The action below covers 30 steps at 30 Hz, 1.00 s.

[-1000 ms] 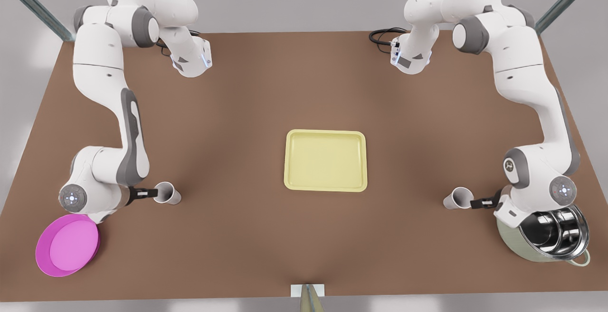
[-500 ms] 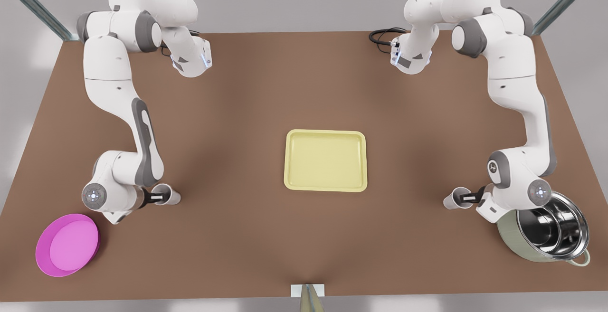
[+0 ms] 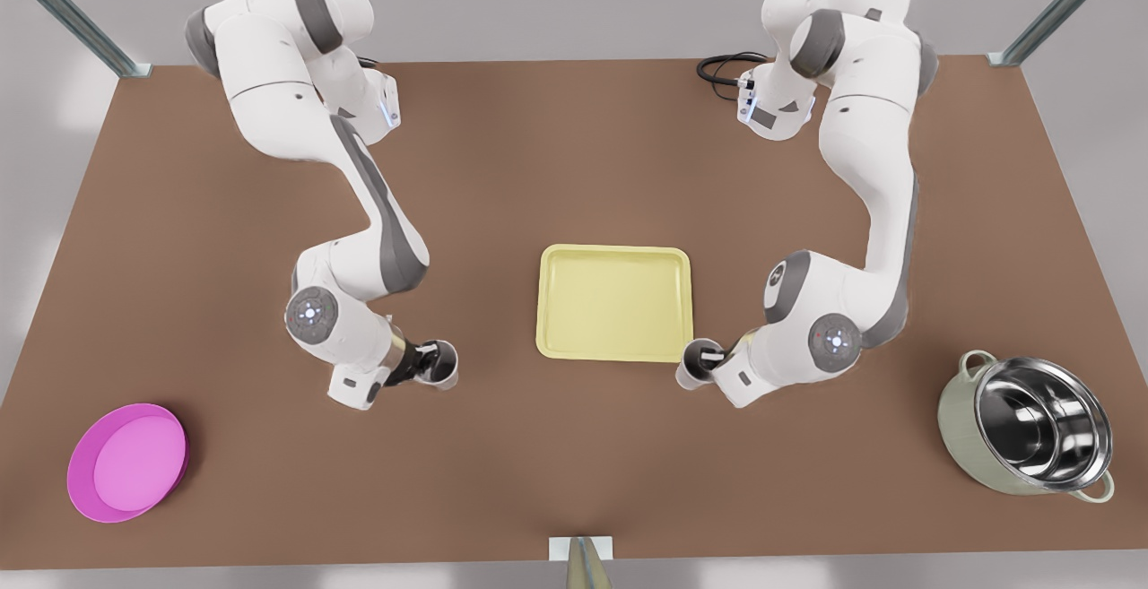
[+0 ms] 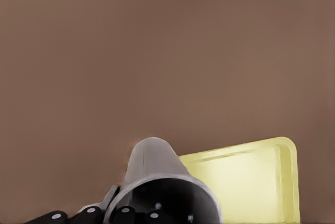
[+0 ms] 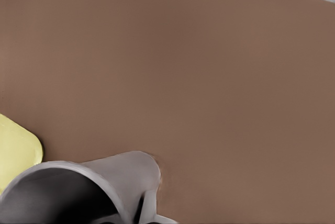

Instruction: Use both arms to respectively pick up the white IKEA cups from the middle-left and middle-right positions, then place the white IKEA cups onto the middle-middle tray, ensuring that the cups remain upright and do not tip over

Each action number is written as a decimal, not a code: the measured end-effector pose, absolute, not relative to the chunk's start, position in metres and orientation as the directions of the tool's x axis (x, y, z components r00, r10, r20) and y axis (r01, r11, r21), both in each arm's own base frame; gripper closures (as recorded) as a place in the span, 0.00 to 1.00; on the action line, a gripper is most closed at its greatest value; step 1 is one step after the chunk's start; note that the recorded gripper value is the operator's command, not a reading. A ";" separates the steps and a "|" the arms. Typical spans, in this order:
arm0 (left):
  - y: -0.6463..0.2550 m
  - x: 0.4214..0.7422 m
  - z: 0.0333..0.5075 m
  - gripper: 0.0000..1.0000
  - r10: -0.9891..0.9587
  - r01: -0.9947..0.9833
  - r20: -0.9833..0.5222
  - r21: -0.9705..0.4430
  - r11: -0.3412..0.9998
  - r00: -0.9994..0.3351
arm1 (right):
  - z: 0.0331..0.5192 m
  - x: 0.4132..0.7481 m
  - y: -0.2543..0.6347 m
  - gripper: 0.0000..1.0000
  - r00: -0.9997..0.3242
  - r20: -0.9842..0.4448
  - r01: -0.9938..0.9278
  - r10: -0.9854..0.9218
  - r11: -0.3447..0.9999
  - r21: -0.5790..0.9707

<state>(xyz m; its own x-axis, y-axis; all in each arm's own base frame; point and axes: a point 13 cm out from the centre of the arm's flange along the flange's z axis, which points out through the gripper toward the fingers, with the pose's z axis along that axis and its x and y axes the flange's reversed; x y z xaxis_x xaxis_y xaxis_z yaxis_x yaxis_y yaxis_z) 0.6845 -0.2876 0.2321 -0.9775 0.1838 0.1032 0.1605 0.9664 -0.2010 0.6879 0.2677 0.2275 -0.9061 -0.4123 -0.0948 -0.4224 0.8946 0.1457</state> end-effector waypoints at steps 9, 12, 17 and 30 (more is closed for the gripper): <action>-0.339 0.531 0.181 0.79 0.063 0.040 0.226 -0.106 0.994 -0.972 | 0.198 0.646 0.401 0.79 -0.822 -0.165 -0.568 -0.544 0.804 0.176; -0.345 0.520 0.160 0.79 0.001 -0.021 0.181 -0.118 0.993 -0.984 | 0.184 0.634 0.431 0.79 -0.803 -0.182 -0.595 -0.568 0.782 0.185; -0.339 0.533 0.120 0.79 -0.115 -0.134 0.131 -0.145 0.980 -0.985 | 0.154 0.599 0.478 0.79 -0.766 -0.180 -0.643 -0.618 0.738 0.203; -0.339 0.564 0.128 0.00 -0.234 -0.241 0.055 -0.228 0.943 -0.971 | 0.115 0.557 0.502 0.00 -0.735 -0.135 -0.676 -0.665 0.703 0.219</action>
<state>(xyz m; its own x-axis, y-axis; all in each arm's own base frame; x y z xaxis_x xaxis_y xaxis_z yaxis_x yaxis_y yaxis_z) 0.5644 -0.3395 0.1285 -0.9706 -0.2342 0.0548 -0.2406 0.9435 -0.2280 0.5569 0.5021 0.1152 -0.7349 -0.6647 -0.1345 -0.6763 0.7034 0.2187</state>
